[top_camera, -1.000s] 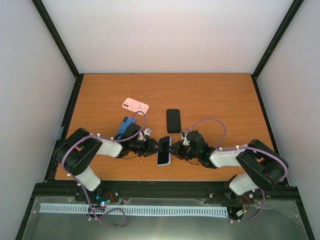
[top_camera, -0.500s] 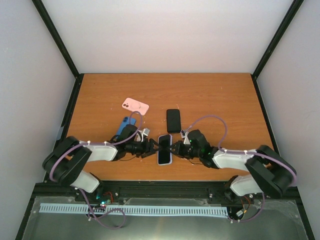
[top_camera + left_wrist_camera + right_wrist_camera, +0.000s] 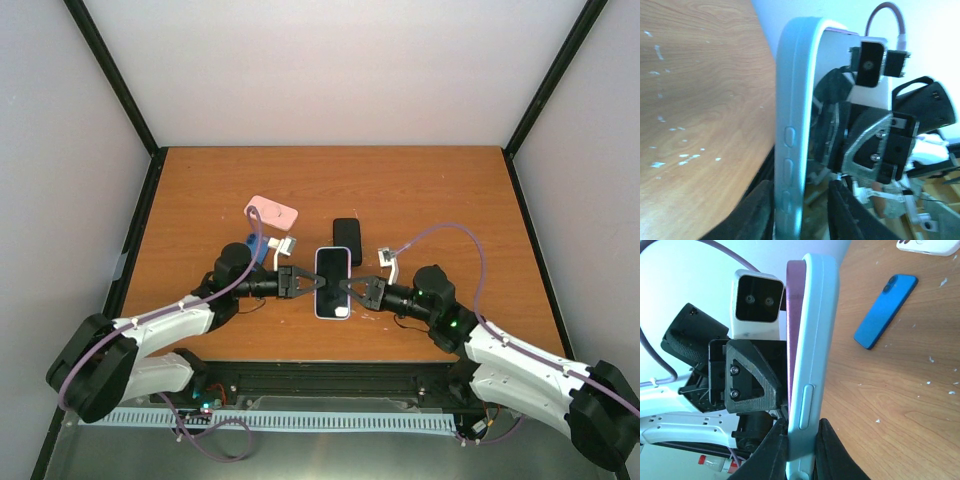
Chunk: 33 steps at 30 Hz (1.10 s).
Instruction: Put the phone into the phone case
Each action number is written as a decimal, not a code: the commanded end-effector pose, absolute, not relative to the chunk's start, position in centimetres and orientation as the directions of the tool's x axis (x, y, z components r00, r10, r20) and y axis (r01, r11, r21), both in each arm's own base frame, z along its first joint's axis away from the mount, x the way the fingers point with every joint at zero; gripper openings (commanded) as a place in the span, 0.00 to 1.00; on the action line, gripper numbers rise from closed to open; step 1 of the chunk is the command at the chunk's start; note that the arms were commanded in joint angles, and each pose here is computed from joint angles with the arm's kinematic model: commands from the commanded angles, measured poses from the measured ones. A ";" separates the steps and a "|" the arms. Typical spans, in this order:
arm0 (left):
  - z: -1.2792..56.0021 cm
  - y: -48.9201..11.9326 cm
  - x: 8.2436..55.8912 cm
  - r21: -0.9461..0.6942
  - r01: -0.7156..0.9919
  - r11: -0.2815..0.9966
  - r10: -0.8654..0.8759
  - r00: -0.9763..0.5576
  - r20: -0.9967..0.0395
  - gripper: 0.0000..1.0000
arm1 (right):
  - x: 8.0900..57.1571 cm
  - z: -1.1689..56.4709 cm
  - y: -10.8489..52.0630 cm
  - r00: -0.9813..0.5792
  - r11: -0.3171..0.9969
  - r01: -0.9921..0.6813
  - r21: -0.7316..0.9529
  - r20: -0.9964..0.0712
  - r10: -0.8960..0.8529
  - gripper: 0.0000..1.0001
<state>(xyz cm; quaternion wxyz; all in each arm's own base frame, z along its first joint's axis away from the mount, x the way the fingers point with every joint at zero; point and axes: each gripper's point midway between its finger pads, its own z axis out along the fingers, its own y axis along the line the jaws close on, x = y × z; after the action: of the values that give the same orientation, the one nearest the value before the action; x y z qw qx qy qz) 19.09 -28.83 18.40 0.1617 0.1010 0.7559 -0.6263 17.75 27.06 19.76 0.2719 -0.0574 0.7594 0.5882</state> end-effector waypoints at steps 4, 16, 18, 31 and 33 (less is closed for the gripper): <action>21.7 -28.8 17.4 -0.893 0.449 0.034 -0.035 -0.892 -0.450 0.17 | 17.2 21.7 27.2 -0.826 0.243 -0.458 0.855 -0.511 0.239 0.08; 23.3 -29.0 18.0 -0.865 0.502 0.004 -0.065 -0.863 -0.501 0.00 | 15.0 18.8 26.3 -0.884 0.233 -0.383 0.894 -0.428 0.187 0.51; 23.6 -29.1 18.2 -0.858 0.513 0.002 -0.071 -0.856 -0.512 0.00 | 14.5 18.2 26.1 -0.893 0.223 -0.371 0.902 -0.412 0.181 0.52; 22.7 -29.5 19.3 -0.848 0.528 0.048 -0.077 -0.845 -0.530 0.00 | 13.7 18.3 26.0 -0.915 0.170 -0.335 0.927 -0.363 0.179 0.17; 22.2 -29.5 19.6 -0.844 0.532 0.076 -0.074 -0.841 -0.536 0.00 | 13.8 17.8 26.0 -0.927 0.174 -0.293 0.940 -0.324 0.190 0.08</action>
<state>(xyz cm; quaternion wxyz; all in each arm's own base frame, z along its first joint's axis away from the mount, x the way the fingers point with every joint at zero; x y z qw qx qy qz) 18.43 -29.00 19.42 0.1674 0.1243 0.7224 -0.6593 14.06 25.91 17.82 0.2040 -0.0501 0.7474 0.6302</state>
